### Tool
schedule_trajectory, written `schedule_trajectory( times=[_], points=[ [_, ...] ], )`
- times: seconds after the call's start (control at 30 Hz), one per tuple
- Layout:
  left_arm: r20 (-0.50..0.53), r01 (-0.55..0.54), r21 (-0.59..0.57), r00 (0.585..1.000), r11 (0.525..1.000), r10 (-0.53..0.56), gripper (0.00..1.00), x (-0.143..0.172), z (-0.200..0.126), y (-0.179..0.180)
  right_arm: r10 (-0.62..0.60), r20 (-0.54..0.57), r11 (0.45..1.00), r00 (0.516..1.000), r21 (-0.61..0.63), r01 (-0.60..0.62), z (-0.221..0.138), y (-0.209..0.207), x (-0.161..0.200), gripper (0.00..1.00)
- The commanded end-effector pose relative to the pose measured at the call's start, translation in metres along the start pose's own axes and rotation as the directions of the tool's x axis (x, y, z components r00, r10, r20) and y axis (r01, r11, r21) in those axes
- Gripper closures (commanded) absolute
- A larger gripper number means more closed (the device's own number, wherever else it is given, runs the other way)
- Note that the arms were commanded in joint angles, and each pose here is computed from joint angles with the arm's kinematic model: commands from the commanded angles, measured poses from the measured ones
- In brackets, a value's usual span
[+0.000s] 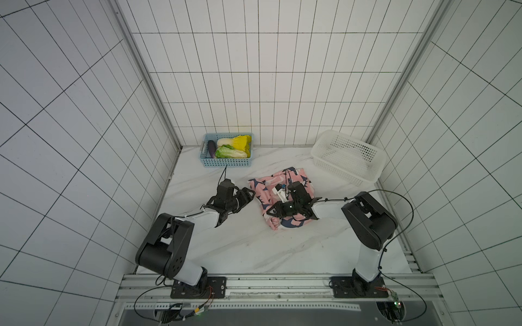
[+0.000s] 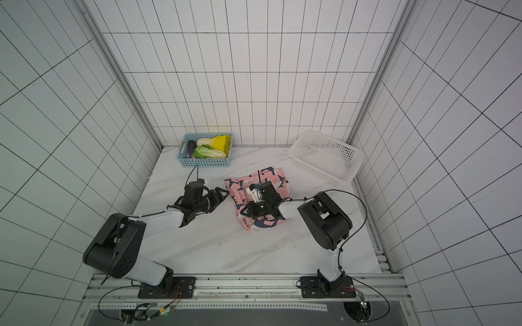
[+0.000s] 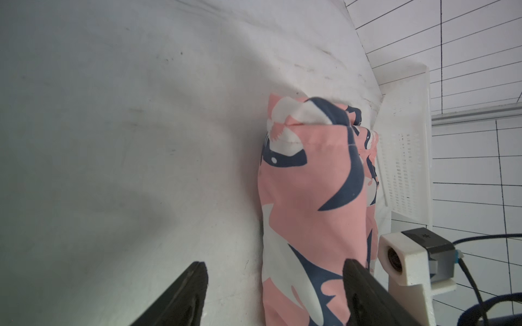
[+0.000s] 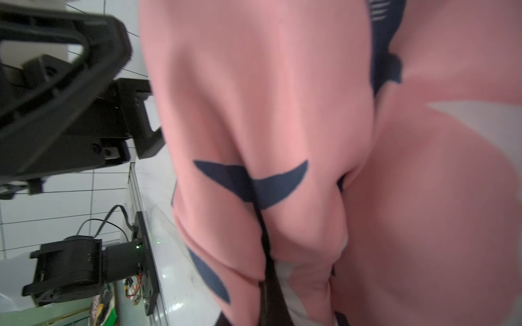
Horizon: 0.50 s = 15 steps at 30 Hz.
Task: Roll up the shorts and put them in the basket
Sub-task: Roll the shorts at the center of the board.
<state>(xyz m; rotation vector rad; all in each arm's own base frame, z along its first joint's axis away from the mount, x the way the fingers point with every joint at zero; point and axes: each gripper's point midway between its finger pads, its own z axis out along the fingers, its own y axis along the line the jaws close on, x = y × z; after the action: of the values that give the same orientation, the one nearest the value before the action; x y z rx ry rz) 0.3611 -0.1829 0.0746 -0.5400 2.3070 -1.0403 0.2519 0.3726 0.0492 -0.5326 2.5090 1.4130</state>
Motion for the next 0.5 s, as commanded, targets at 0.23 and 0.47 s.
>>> schedule_trajectory(
  times=[0.23, 0.47],
  points=[
    [0.035, -0.08, 0.228, 0.997, 0.97, 0.074, 0.2, -0.019, 0.04, -0.041, 0.135, -0.044, 0.982, 0.99, -0.13, -0.14, 0.003, -0.018, 0.022, 1.0],
    [-0.038, -0.074, 0.173, 0.996, 0.982, 0.082, 0.2, -0.013, 0.078, -0.034, 0.138, -0.071, 0.979, 0.988, -0.144, -0.147, 0.004, -0.021, 0.026, 0.99]
  ],
)
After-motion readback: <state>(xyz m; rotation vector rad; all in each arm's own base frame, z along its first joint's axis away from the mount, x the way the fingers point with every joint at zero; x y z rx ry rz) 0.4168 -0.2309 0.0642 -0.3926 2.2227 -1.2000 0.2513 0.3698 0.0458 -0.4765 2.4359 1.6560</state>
